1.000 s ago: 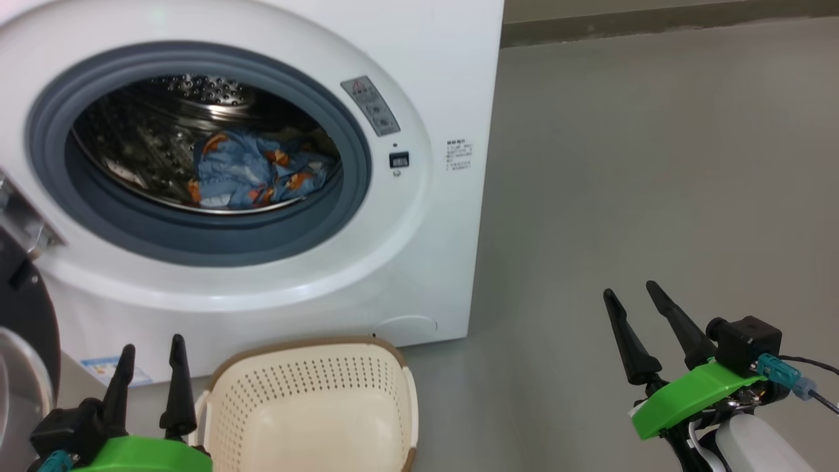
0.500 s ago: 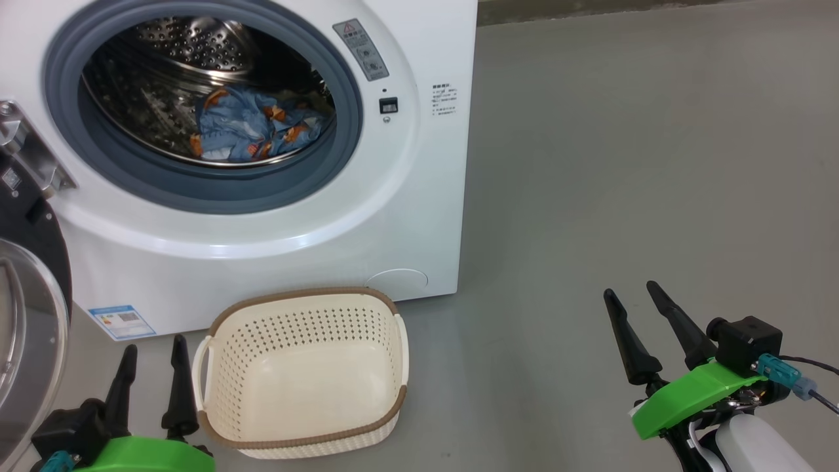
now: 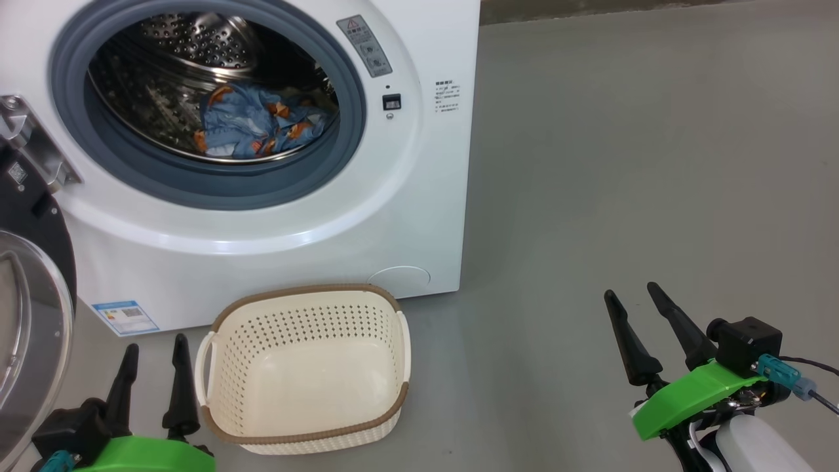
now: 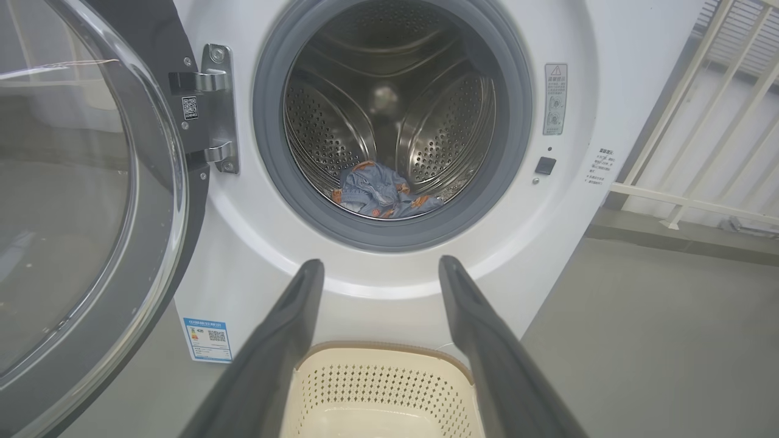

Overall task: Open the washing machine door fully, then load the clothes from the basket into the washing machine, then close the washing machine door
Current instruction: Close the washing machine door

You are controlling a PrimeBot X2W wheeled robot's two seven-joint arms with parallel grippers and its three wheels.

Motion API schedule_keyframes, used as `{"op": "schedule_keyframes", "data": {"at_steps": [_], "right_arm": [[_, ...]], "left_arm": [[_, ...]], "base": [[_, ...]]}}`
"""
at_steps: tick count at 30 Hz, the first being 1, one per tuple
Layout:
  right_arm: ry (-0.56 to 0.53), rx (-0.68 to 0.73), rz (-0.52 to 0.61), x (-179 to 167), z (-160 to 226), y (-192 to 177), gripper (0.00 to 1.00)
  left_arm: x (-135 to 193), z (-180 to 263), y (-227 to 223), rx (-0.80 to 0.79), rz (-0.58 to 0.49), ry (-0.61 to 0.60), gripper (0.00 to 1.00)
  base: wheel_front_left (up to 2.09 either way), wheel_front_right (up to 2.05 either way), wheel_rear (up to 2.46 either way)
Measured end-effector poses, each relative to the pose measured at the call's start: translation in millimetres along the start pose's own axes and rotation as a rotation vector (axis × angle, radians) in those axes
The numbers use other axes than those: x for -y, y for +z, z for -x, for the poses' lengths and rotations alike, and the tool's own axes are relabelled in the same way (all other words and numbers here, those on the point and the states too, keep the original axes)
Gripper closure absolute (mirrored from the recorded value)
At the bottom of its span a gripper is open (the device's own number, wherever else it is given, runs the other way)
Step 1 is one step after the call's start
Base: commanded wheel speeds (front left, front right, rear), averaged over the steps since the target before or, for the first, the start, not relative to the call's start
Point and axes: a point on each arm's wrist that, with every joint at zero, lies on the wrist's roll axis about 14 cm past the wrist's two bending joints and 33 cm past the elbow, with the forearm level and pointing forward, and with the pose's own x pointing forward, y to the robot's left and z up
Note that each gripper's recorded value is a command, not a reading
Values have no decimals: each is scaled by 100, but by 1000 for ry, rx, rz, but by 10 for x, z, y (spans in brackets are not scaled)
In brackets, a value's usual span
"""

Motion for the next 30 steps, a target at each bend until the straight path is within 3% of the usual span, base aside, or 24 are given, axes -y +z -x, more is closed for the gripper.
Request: {"op": "schedule_keyframes", "data": {"at_steps": [30], "right_arm": [[76,-22,-3,-245,-170,-77,0]], "left_arm": [[-255,180,83,24,-1,78,0]], "base": [[0,0,0]]}}
